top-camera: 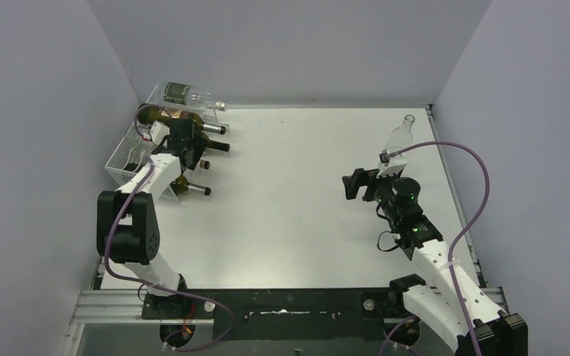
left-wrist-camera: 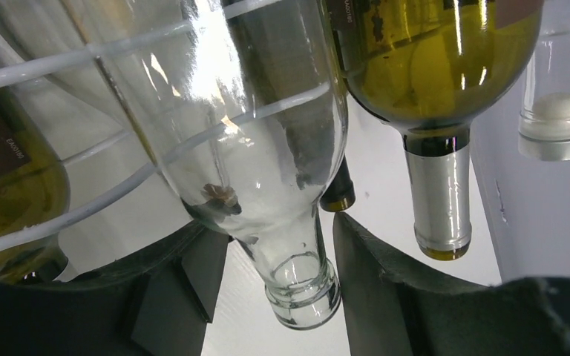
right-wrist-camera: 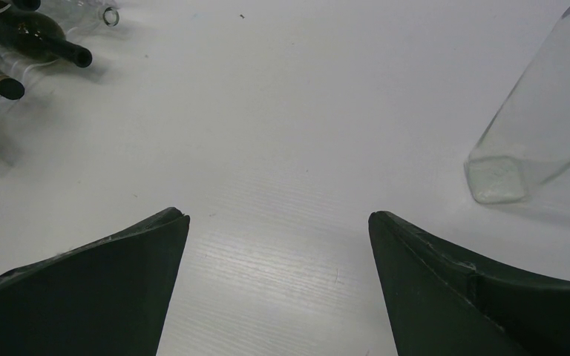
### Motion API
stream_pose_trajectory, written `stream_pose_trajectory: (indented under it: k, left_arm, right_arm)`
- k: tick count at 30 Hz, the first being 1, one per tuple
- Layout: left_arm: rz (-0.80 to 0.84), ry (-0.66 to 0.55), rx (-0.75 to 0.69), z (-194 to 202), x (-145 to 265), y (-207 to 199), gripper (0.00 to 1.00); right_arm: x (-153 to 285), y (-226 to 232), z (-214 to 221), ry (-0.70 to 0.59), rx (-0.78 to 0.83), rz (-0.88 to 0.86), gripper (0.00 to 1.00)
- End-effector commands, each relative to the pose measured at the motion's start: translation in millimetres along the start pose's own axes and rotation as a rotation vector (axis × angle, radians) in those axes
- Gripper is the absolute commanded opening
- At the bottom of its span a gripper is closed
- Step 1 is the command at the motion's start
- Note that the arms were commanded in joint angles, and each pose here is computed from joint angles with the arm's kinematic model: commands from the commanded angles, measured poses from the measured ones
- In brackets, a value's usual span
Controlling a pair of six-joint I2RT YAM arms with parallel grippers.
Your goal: Take the wine bottle off the wine rack
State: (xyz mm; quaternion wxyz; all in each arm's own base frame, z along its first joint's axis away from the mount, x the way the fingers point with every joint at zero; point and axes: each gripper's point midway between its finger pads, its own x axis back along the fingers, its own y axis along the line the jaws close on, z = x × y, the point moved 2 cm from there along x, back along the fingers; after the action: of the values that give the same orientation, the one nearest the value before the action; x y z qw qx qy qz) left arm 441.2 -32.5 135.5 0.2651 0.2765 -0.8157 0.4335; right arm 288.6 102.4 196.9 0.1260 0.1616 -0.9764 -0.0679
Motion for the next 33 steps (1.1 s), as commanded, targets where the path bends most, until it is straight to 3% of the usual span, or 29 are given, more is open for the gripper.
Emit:
stream_pose_trajectory:
  k: [1,6,14,26,33]
  left_arm:
    - [0.068,-0.072,0.020,-16,-2,-22,0.53]
    - [0.074,-0.069,-0.010,-12,-6,-20,0.50]
    - [0.128,-0.062,-0.013,-19,9,-32,0.32]
    - [0.291,-0.094,0.160,-44,94,-44,0.18]
    - [0.407,-0.020,0.108,-34,136,-49,0.06]
  right_arm:
    - [1,4,-13,-0.049,0.014,-0.019,0.98]
    - [1,5,-11,-0.048,0.010,-0.023,0.98]
    - [1,7,-10,-0.039,0.006,-0.031,0.98]
    - [-1,8,-9,-0.031,0.007,-0.034,0.98]
    - [-1,16,-6,-0.034,0.051,-0.072,0.98]
